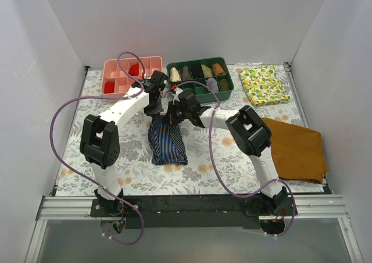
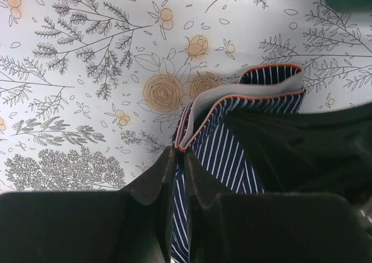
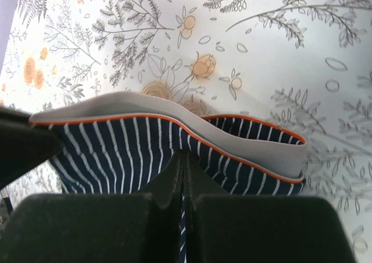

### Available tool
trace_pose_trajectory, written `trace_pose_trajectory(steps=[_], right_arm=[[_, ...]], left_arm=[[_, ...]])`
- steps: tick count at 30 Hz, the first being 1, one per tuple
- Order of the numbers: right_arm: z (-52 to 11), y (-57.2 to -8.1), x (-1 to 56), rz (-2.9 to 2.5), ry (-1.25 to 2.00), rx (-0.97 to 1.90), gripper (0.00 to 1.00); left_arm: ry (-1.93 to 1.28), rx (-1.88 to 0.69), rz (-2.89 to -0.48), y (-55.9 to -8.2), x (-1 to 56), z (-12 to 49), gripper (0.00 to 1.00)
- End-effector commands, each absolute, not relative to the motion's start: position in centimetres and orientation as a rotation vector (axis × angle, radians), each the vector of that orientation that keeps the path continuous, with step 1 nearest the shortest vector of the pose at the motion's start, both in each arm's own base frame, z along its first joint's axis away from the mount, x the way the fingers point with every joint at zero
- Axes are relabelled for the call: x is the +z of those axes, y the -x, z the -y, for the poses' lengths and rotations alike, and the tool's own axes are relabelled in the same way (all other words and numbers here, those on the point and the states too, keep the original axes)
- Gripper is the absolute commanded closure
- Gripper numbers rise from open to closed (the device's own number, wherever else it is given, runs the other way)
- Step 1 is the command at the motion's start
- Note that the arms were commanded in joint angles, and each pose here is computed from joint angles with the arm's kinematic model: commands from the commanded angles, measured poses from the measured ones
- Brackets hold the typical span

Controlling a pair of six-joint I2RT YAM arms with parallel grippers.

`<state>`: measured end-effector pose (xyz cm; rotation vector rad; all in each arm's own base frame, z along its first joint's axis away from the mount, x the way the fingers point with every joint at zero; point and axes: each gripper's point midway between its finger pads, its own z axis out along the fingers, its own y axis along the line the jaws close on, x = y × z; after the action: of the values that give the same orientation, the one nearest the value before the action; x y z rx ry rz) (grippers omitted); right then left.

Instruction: Roll the underwear

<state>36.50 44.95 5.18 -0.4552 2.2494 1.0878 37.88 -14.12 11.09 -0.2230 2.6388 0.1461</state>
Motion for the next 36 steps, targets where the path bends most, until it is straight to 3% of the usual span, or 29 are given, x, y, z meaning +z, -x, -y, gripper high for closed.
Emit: trace_pose_trajectory(steps=[1, 11, 15, 22, 27, 32, 36], right_arm=[[-46.1, -37.7, 5.5, -2.238, 0.478, 1.117, 0.99], [-46.2, -37.1, 3.8, -2.260, 0.468, 1.256, 0.99], [-45.3, -36.7, 5.5, -2.202, 0.464, 1.280, 0.98], [-41.7, -37.1, 8.5, -2.138, 0.403, 1.147, 0.80], [-39.8, -37.4, 11.2, -2.089, 0.379, 1.043, 0.75], [-36.6, -37.4, 10.1, -2.172, 0.318, 0.859, 0.75], [-34.4, -36.4, 7.3, -2.283, 0.290, 0.771, 0.81]], left_arm=[[0.225, 0.135, -2.601, -38.8, 12.4, 14.4, 0.95], [0.292, -0.123, -2.622, -39.8, 11.7, 18.4, 0.95], [0.322, -0.174, -2.632, -40.4, 11.2, 19.5, 0.95], [0.365, -0.170, -2.626, -41.2, 10.7, 19.7, 0.96], [0.373, -0.176, -2.625, -41.4, 10.4, 19.9, 0.96], [0.364, -0.226, -2.618, -41.7, 10.7, 20.6, 0.96], [0.358, -0.253, -2.626, -41.8, 10.7, 21.1, 0.97]])
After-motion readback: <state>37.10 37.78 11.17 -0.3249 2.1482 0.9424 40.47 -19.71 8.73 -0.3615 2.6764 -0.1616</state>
